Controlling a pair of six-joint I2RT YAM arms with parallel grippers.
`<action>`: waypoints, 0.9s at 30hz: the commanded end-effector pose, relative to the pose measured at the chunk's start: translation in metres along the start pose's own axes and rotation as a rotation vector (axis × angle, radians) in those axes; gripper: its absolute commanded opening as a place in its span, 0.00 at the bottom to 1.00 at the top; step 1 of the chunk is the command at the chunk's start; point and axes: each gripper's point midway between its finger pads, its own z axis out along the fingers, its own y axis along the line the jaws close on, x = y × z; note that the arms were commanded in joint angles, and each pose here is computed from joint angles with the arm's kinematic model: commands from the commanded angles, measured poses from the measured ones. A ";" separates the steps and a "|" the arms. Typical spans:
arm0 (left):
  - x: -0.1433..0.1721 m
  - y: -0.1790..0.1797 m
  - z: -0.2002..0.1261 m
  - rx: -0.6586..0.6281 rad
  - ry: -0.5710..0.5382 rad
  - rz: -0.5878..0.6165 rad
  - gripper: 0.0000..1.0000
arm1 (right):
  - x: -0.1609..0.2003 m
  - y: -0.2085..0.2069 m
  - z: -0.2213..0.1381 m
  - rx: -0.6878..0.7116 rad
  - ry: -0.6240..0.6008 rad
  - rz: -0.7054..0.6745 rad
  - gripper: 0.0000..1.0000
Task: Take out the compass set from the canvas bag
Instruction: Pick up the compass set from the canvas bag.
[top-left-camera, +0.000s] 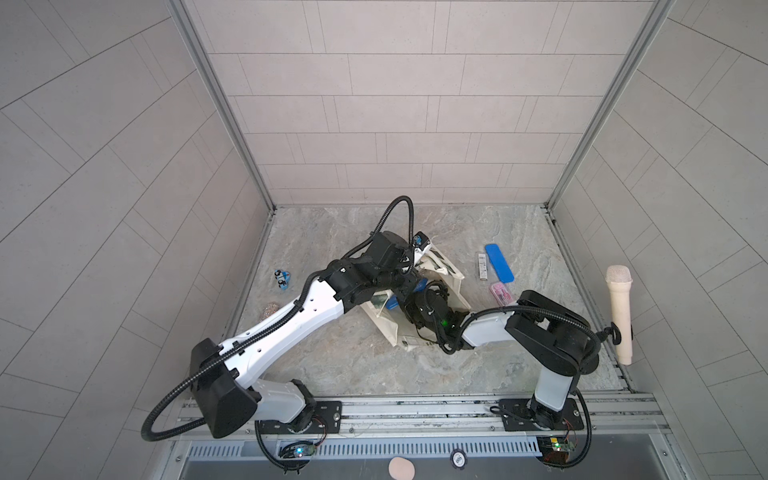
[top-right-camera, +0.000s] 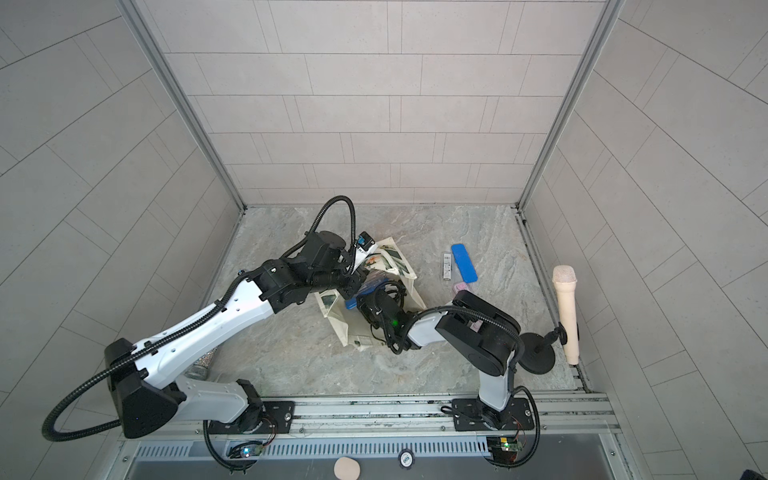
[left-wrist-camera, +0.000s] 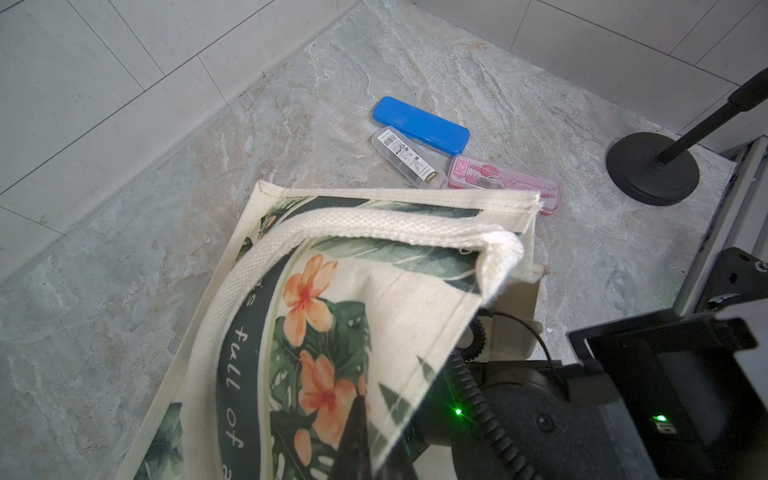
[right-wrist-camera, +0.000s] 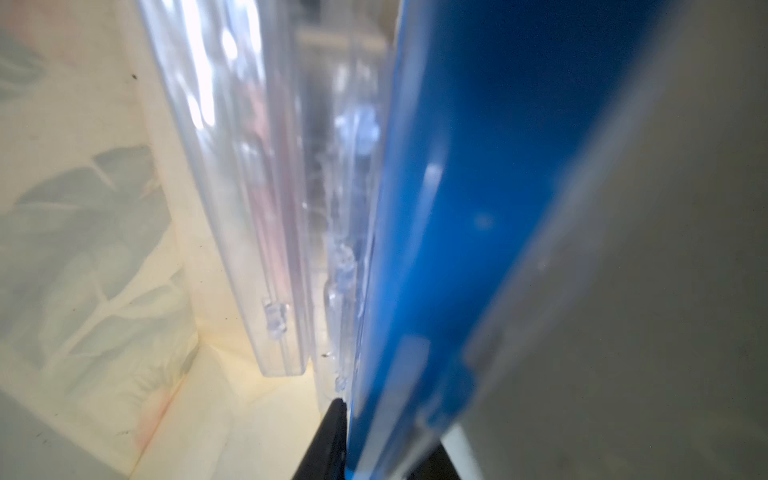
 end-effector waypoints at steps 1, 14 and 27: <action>-0.005 0.002 -0.008 -0.020 -0.017 0.016 0.00 | -0.002 0.010 -0.011 -0.033 -0.012 0.024 0.26; 0.006 0.028 -0.010 -0.170 0.055 0.009 0.00 | 0.022 0.062 -0.080 -0.053 0.173 -0.176 0.25; 0.013 0.047 -0.024 -0.282 0.076 0.001 0.00 | -0.031 0.066 -0.206 0.004 0.162 -0.499 0.25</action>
